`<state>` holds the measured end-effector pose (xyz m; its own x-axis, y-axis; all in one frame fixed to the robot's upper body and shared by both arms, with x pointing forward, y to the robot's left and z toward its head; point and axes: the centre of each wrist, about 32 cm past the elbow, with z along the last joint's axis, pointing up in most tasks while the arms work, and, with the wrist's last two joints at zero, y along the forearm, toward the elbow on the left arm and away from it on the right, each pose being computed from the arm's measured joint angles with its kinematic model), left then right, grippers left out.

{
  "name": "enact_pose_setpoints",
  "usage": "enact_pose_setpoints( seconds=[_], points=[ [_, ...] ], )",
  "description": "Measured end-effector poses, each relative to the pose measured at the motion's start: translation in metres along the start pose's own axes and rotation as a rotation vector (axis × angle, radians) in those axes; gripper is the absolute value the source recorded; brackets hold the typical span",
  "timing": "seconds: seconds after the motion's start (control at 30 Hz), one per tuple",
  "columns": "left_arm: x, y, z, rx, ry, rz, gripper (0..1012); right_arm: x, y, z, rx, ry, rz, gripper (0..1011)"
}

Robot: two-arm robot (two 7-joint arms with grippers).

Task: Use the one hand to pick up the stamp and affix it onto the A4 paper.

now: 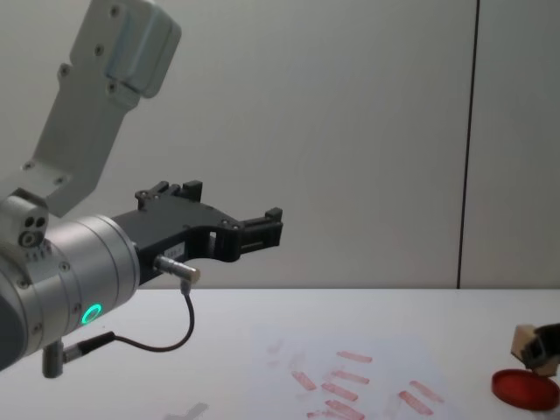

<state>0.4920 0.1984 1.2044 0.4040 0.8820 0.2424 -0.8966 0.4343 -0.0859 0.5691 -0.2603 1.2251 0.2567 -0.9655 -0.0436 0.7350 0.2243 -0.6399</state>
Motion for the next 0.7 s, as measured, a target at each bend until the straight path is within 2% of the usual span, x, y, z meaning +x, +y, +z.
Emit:
enact_pose_setpoints(
  seconds=[0.7],
  points=[
    [0.0, 0.0, 0.0, 0.0, 0.0, 0.0, 1002, -0.0021, 0.0066, -0.0025, -0.032, 0.001, -0.002, 217]
  ],
)
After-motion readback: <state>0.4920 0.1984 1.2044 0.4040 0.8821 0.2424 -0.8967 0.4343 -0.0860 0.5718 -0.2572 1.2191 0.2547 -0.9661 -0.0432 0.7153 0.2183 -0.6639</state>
